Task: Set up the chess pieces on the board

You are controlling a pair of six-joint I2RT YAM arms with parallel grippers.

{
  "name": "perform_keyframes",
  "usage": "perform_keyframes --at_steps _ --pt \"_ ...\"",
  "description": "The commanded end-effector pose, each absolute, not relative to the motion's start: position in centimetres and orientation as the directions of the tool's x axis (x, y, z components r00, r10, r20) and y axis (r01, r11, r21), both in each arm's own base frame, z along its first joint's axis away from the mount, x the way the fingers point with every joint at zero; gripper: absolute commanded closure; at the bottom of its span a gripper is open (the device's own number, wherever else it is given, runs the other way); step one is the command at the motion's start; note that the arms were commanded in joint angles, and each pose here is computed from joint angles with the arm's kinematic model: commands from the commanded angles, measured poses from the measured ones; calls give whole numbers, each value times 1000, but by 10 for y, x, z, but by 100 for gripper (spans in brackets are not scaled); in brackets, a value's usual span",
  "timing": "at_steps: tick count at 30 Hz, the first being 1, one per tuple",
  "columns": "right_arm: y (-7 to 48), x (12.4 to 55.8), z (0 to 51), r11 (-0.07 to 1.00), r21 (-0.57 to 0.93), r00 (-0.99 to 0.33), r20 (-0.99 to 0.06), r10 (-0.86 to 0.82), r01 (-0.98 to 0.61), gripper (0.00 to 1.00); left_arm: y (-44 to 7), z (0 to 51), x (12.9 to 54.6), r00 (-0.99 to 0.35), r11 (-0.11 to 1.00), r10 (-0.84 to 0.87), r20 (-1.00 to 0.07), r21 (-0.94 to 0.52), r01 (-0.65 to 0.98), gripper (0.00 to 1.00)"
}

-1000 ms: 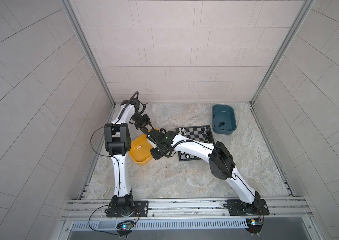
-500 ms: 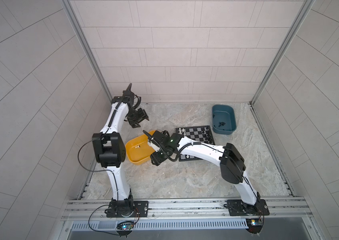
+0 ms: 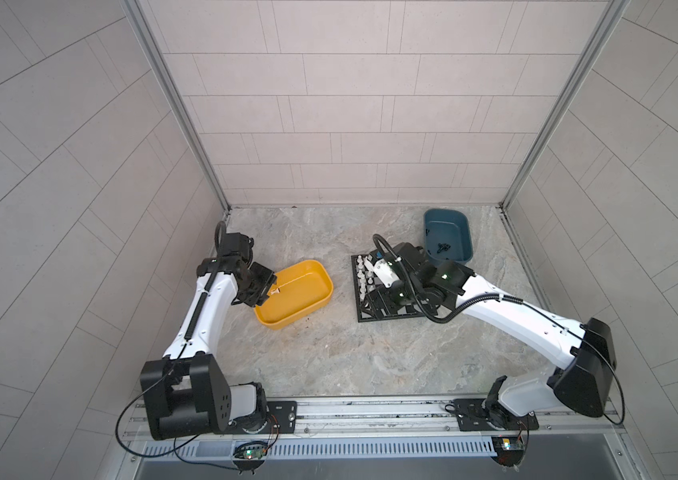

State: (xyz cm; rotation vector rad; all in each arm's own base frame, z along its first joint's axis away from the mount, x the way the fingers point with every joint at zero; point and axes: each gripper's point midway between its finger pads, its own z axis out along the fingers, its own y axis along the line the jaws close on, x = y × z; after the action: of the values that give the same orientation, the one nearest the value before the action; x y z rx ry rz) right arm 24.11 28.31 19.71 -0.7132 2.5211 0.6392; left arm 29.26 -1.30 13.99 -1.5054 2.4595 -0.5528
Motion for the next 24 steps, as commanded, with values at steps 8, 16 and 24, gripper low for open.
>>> perform_keyframes --at_steps 8,16,24 --pt "261 244 206 748 360 -771 -558 -307 -557 14 -1 105 330 -240 217 -971 21 -359 -908 67" --pt "252 244 206 757 359 -776 -558 -295 -546 14 4 75 351 -187 171 -982 21 -309 -935 65" --pt "245 247 202 768 366 -789 -548 -279 -526 14 4 58 366 -181 168 -983 19 -276 -946 59"
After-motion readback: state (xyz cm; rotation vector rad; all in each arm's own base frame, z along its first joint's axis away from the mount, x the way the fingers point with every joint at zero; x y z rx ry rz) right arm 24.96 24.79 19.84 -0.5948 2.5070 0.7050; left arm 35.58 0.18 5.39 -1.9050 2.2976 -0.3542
